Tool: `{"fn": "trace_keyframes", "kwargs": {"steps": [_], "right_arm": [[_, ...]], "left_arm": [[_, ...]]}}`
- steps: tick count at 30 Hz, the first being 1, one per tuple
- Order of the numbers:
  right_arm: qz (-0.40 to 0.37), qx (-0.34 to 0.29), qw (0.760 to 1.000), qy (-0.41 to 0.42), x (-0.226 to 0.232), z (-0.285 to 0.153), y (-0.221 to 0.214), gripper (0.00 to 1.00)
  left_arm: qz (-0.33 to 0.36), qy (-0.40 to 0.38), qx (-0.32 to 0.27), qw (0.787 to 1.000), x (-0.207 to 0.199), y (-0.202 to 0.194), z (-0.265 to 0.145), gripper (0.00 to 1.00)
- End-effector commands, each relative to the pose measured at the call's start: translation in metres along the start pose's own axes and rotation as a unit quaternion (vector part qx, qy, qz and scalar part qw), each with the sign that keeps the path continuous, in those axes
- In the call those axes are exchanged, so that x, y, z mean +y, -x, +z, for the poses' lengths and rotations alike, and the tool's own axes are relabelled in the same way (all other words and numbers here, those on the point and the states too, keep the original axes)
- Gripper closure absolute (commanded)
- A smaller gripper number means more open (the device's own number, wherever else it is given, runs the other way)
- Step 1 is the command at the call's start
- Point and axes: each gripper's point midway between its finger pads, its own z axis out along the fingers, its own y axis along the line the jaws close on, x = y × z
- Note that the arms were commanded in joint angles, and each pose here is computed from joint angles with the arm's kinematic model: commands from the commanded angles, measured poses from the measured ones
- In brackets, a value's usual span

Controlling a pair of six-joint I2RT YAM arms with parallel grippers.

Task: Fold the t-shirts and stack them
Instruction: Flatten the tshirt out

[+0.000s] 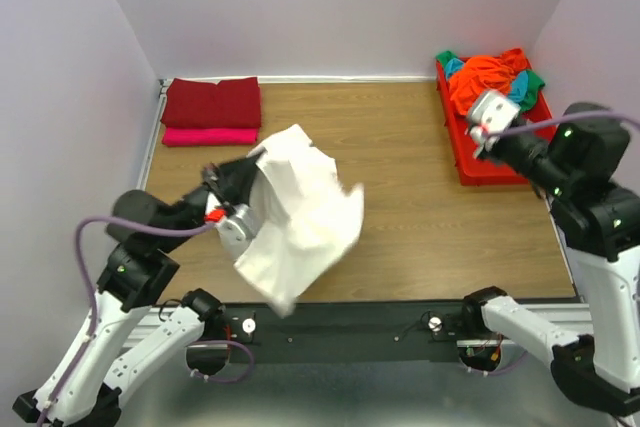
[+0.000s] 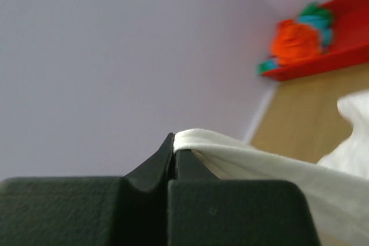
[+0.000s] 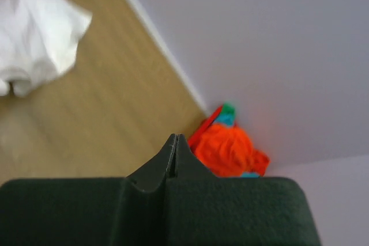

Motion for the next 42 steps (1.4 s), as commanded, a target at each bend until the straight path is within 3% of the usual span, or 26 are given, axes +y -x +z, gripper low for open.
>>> {"fn": "trace_keyframes", "kwargs": {"steps": [1, 3, 6, 9, 10, 13, 14, 15, 16, 17, 18, 19, 20, 23, 26, 30, 32, 40, 42], "right_arm": [[-0.016, 0.138, 0.98, 0.14, 0.083, -0.031, -0.098, 0.99], [0.009, 0.172, 0.971, 0.164, 0.11, -0.033, -0.13, 0.99], [0.048, 0.162, 0.962, 0.215, 0.147, -0.025, -0.147, 0.98], [0.101, 0.158, 0.944, 0.272, 0.18, 0.0, -0.166, 0.56], [0.139, 0.16, 0.926, 0.312, 0.197, 0.014, -0.174, 0.45], [0.201, 0.145, 0.898, 0.362, 0.216, 0.047, -0.18, 0.39], [0.253, 0.173, 0.868, 0.39, 0.232, 0.064, -0.195, 0.39], [0.272, 0.172, 0.859, 0.397, 0.235, 0.077, -0.195, 0.39], [0.286, 0.157, 0.853, 0.408, 0.235, 0.093, -0.184, 0.39], [0.323, 0.181, 0.83, 0.416, 0.248, 0.113, -0.197, 0.39], [0.336, 0.187, 0.824, 0.416, 0.252, 0.126, -0.198, 0.39], [0.334, 0.185, 0.827, 0.412, 0.251, 0.147, -0.19, 0.37], [0.364, 0.207, 0.812, 0.407, 0.263, 0.167, -0.201, 0.35], [0.395, 0.221, 0.805, 0.383, 0.264, 0.214, -0.195, 0.32], [0.434, 0.262, 0.776, 0.376, 0.29, 0.252, -0.216, 0.3], [0.433, 0.288, 0.781, 0.346, 0.303, 0.292, -0.229, 0.3], [0.439, 0.316, 0.771, 0.336, 0.317, 0.298, -0.247, 0.31], [0.434, 0.336, 0.754, 0.36, 0.341, 0.277, -0.254, 0.33], [0.44, 0.342, 0.743, 0.37, 0.352, 0.273, -0.257, 0.37]], "left_arm": [[-0.131, -0.255, -0.109, 0.952, -0.132, 0.012, -0.015, 1.0], [-0.196, -0.303, -0.104, 0.927, -0.162, 0.007, -0.02, 1.0], [-0.23, -0.337, -0.088, 0.909, -0.179, 0.003, -0.024, 0.87], [-0.229, -0.347, -0.068, 0.907, -0.179, -0.001, -0.025, 0.82], [-0.233, -0.351, -0.063, 0.905, -0.18, -0.001, -0.026, 0.8], [-0.249, -0.36, -0.067, 0.897, -0.179, 0.007, -0.029, 0.76], [-0.259, -0.36, -0.063, 0.894, -0.179, 0.007, -0.03, 0.59], [-0.264, -0.359, -0.064, 0.893, -0.178, 0.011, -0.033, 0.49], [-0.284, -0.361, -0.057, 0.887, -0.179, 0.013, -0.035, 0.29], [-0.289, -0.359, -0.056, 0.886, -0.178, 0.015, -0.037, 0.27], [-0.284, -0.363, -0.059, 0.886, -0.178, 0.017, -0.04, 0.12], [-0.281, -0.36, -0.06, 0.888, -0.175, 0.019, -0.042, 0.08], [-0.275, -0.348, -0.06, 0.894, -0.169, 0.022, -0.044, 0.07], [-0.275, -0.331, -0.064, 0.9, -0.161, 0.028, -0.046, 0.07], [-0.276, -0.321, -0.057, 0.904, -0.159, 0.026, -0.046, 0.07], [-0.283, -0.326, -0.036, 0.901, -0.165, 0.016, -0.044, 0.07], [-0.285, -0.328, -0.03, 0.9, -0.167, 0.013, -0.043, 0.07], [-0.29, -0.324, -0.01, 0.9, -0.175, -0.003, -0.035, 0.07], [-0.289, -0.316, 0.003, 0.904, -0.175, -0.011, -0.031, 0.07]]}}
